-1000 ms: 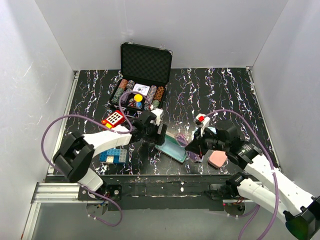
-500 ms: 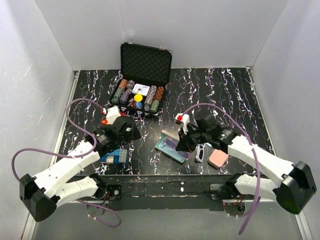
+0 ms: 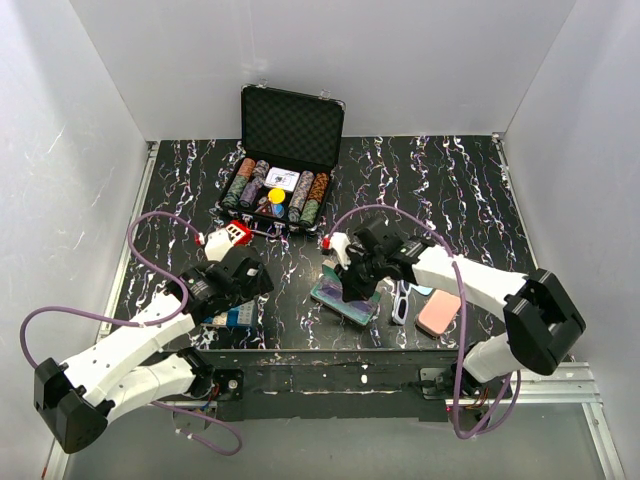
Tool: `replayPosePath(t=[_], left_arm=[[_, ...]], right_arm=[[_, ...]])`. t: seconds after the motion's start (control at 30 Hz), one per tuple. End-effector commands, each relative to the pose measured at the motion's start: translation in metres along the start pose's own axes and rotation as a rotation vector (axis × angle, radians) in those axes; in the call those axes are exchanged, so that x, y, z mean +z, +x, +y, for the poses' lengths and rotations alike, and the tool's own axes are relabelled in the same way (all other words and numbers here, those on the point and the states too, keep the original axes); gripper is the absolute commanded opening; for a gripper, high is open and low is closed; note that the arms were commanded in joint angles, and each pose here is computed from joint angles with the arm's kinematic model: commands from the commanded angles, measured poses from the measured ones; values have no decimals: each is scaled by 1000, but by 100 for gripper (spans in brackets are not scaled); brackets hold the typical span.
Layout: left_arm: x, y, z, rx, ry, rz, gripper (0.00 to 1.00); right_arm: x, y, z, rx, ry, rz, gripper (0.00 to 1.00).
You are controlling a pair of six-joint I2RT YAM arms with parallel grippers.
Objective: Organize the sunglasses
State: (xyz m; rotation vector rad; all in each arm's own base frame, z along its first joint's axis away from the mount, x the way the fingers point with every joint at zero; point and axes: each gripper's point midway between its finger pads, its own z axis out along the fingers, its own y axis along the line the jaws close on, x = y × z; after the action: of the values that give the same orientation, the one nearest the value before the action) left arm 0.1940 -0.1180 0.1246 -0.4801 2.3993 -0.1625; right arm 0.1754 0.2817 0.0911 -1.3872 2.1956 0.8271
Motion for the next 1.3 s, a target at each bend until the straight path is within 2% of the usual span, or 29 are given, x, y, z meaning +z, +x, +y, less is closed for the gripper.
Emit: replayPosePath(t=[0.0, 0.4, 0.63, 0.93, 1.17, 1.27], left_arm=[[2, 5, 1, -1, 7, 11, 98], [4, 8, -4, 9, 26, 28, 98], [5, 9, -1, 17, 14, 33, 98], [5, 10, -3, 24, 21, 34, 98], [2, 9, 3, 26, 8, 31, 98], [0, 8, 5, 20, 17, 22, 98]], right_arm=[[0, 0, 4, -50, 23, 47, 1], [-5, 23, 1, 36, 130, 122, 1], [-3, 37, -4, 63, 156, 238, 1], [2, 21, -11, 58, 207, 210, 1], [11, 21, -22, 57, 258, 262, 1], [10, 16, -24, 60, 281, 233, 1]])
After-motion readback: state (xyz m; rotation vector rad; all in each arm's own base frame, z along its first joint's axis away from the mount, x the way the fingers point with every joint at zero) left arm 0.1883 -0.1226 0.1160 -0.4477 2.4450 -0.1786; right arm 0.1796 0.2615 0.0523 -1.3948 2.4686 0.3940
